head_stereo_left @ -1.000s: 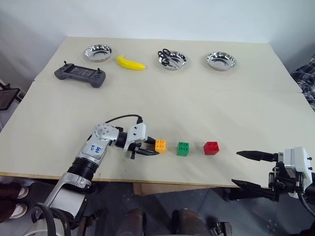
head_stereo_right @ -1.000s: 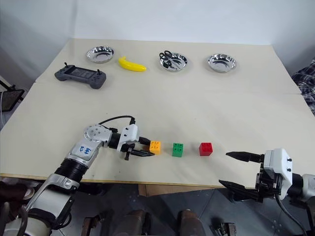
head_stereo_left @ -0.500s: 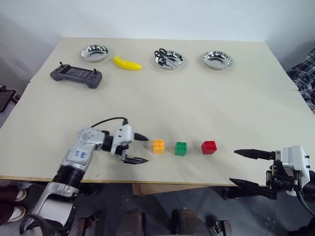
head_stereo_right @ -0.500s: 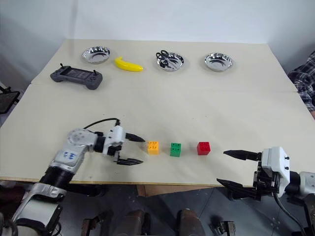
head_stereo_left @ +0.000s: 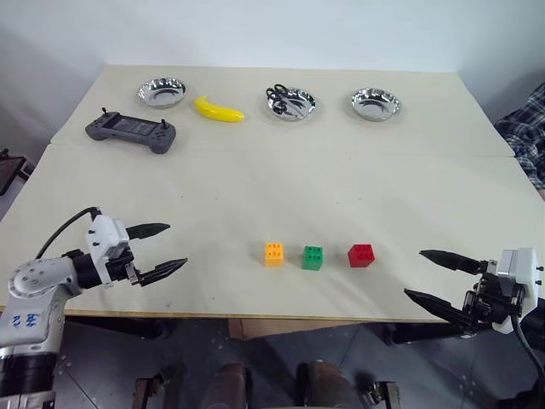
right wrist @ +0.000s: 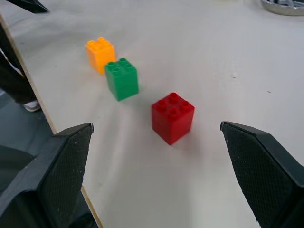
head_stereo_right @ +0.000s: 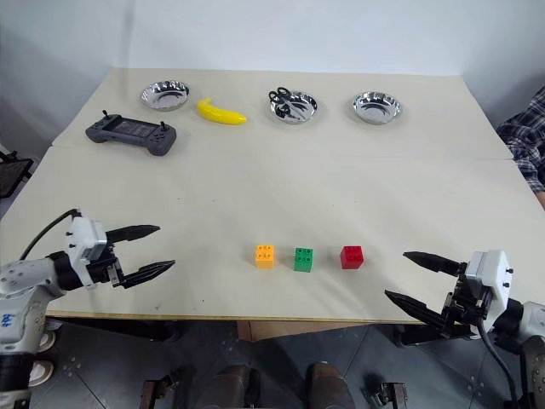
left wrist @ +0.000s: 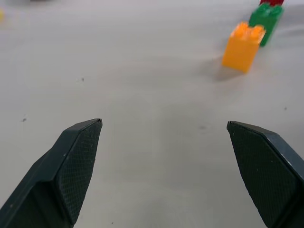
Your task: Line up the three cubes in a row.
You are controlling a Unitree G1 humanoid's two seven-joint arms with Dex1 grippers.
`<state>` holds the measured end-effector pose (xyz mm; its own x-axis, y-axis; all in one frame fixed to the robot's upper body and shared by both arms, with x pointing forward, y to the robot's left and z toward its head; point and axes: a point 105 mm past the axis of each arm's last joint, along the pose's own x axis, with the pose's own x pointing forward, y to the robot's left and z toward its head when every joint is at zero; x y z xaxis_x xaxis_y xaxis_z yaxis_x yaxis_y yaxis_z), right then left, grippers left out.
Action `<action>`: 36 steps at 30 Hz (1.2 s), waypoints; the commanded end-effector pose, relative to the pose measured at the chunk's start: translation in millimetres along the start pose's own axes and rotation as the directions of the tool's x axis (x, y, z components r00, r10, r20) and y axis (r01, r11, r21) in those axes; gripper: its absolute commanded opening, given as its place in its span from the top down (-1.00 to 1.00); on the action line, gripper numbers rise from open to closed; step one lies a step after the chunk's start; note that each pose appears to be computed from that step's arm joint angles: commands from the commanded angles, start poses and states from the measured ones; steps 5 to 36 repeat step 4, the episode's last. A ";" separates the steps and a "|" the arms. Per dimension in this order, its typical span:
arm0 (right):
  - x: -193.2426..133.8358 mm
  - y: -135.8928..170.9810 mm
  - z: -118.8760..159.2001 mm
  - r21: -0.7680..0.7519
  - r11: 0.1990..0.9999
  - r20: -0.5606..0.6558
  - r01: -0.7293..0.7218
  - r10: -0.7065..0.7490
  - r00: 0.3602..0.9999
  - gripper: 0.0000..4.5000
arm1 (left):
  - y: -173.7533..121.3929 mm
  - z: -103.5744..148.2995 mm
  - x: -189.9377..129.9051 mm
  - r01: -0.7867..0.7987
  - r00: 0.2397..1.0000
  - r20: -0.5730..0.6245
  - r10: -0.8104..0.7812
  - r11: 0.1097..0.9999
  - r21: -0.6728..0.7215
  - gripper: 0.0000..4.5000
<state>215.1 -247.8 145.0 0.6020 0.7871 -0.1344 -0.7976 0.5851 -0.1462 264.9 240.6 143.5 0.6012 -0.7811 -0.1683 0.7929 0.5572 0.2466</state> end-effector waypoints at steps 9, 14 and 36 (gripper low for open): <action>-1.6 -1.8 4.4 -0.064 0.997 -0.014 -0.037 0.036 0.999 -1.00 | 0.1 13.7 -3.8 -0.017 1.000 0.009 0.016 0.997 0.072 -0.99; -1.6 -1.8 4.4 -0.064 0.997 -0.014 -0.037 0.036 0.999 -1.00 | 0.1 13.7 -3.8 -0.017 1.000 0.009 0.016 0.997 0.072 -0.99; -1.6 -1.8 4.4 -0.064 0.997 -0.014 -0.037 0.036 0.999 -1.00 | 0.1 13.7 -3.8 -0.017 1.000 0.009 0.016 0.997 0.072 -0.99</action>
